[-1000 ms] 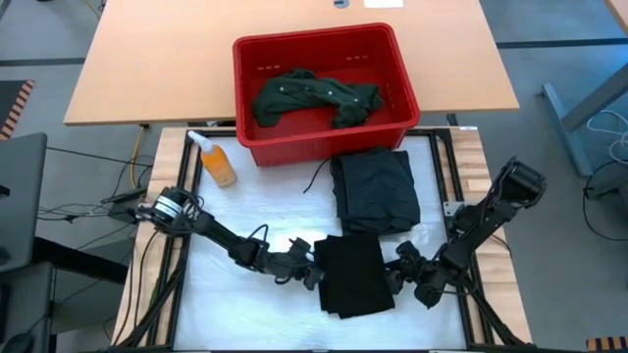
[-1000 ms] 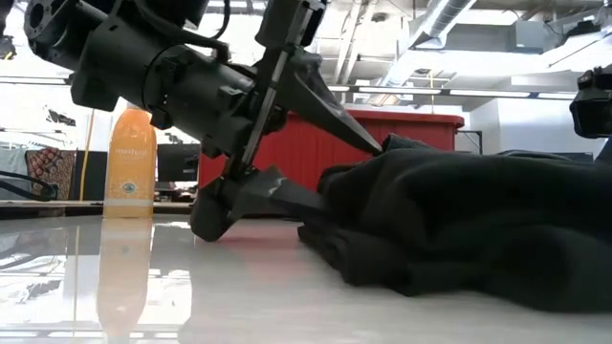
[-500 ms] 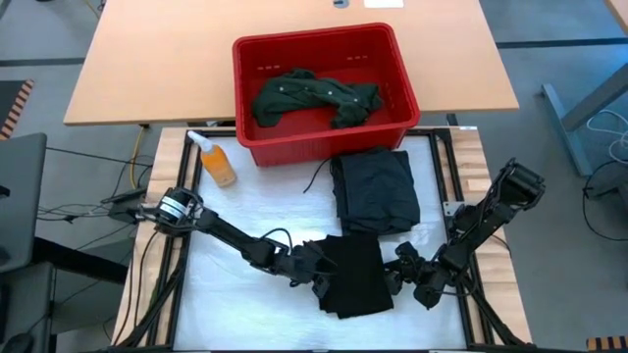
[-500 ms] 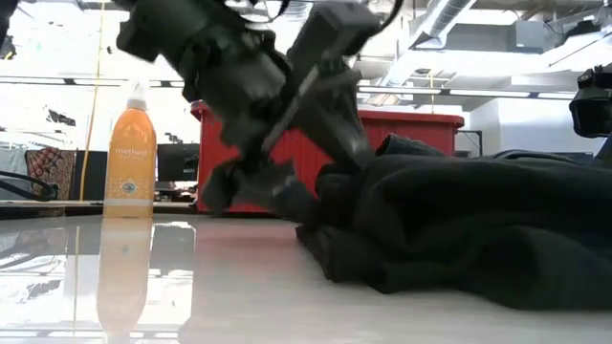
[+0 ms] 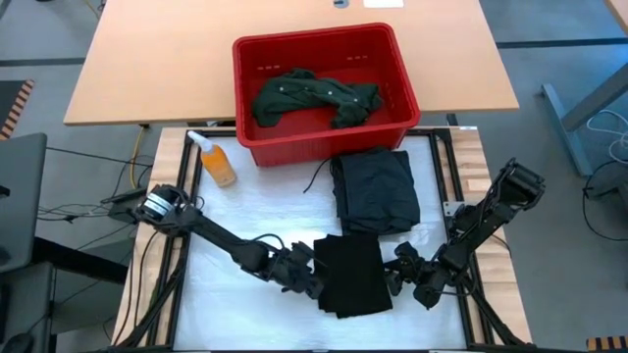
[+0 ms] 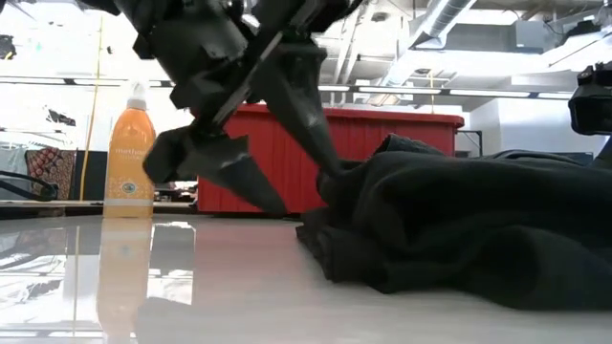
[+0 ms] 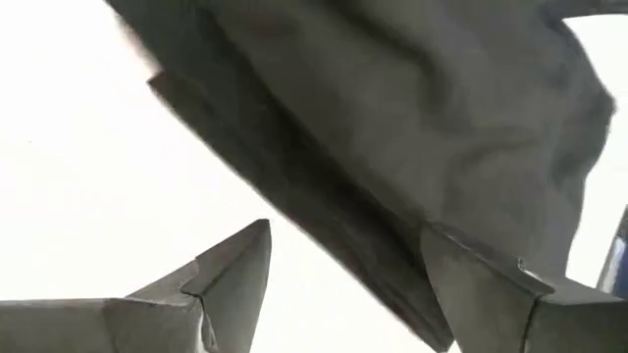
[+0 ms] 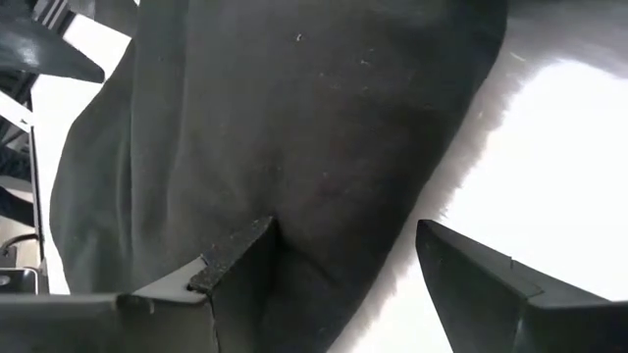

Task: Fold Laundry from Bin
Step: Stack the black shirt on top of the dark blue shorts

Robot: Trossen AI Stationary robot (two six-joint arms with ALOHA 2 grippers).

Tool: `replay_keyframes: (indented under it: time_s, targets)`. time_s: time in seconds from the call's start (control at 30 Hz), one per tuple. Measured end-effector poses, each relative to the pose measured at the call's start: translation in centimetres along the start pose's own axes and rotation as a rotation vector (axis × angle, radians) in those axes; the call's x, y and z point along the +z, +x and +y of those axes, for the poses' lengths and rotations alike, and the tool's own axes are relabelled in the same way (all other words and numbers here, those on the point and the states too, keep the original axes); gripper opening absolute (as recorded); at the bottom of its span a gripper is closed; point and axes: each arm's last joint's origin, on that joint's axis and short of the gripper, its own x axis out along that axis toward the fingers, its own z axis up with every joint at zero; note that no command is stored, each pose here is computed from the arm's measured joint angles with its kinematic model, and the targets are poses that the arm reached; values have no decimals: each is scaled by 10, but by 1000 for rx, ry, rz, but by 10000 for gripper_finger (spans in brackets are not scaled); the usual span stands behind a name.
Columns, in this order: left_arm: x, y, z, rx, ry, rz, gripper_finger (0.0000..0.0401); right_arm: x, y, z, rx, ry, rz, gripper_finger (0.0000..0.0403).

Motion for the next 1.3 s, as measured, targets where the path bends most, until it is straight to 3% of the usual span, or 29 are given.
replay_keyframes:
  time_s: [0.43, 0.7, 0.9, 1.03, 1.23, 1.3]
  targets:
    - [-12, 40, 14, 2, -90, 37, 253, -1, 0, 3, 25, -20, 20, 276]
    - [-5, 51, 6, -134, -72, -33, 253, 0, 0, 4, 36, -37, 12, 276]
    - [1, 62, 14, -124, -66, -29, 220, 2, 1, 12, 93, -87, -19, 269]
    - [1, 73, 15, -169, -70, -45, 158, 2, 1, 16, 125, -90, -41, 222]
    - [0, 69, 12, -160, -22, -120, 29, 2, 1, 17, 135, -84, -45, 55]
    - [0, 69, 10, -179, -3, -152, 17, 3, 1, 18, 138, -88, -52, 42]
